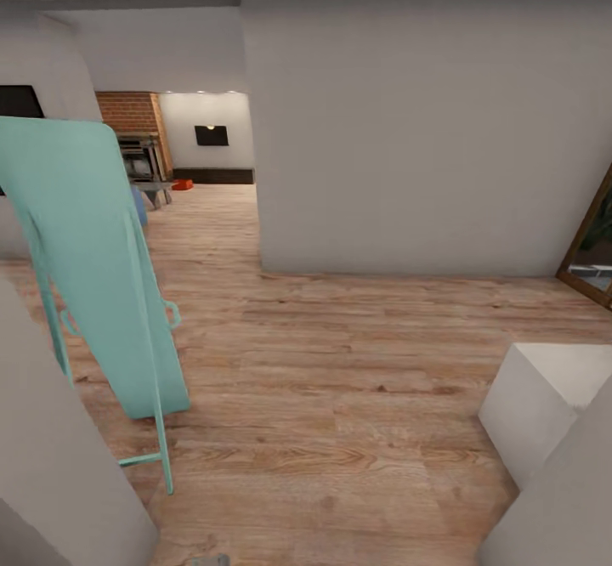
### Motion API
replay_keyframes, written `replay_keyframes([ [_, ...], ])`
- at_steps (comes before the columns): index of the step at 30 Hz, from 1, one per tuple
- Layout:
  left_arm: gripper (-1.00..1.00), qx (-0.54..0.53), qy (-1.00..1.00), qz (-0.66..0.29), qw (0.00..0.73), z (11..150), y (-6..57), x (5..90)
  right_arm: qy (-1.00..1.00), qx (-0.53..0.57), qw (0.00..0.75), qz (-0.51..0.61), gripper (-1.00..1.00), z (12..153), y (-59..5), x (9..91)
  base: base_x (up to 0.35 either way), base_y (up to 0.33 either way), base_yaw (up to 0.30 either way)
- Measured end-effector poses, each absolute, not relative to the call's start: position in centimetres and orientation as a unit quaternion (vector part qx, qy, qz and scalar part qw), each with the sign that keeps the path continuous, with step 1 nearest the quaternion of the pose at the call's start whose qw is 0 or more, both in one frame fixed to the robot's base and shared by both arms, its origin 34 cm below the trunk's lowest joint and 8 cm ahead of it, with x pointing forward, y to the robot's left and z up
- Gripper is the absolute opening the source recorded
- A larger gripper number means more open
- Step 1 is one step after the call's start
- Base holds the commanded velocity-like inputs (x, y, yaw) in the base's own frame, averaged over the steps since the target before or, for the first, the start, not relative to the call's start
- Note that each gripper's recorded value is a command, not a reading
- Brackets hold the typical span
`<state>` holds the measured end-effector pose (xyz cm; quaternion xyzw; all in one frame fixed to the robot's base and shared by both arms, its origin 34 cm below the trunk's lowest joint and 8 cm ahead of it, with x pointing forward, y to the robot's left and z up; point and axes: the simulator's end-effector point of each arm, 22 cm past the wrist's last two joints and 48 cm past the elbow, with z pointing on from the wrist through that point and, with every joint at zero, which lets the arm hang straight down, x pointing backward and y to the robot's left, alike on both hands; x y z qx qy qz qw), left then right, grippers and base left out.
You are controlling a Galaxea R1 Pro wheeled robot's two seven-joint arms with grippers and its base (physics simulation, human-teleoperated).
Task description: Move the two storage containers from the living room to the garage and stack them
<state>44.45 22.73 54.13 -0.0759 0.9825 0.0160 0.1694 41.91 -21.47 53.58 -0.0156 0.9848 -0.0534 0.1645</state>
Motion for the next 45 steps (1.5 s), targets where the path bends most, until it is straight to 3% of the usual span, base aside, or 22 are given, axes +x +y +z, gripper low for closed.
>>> replay_keyframes([
  [45,1.0,-0.076,0.982,0.016,0.169,54.13,22.76,44.45,0.985,-0.013,0.164,-0.054,1.0,53.58,-21.51,41.9,0.311,0.0,0.0],
])
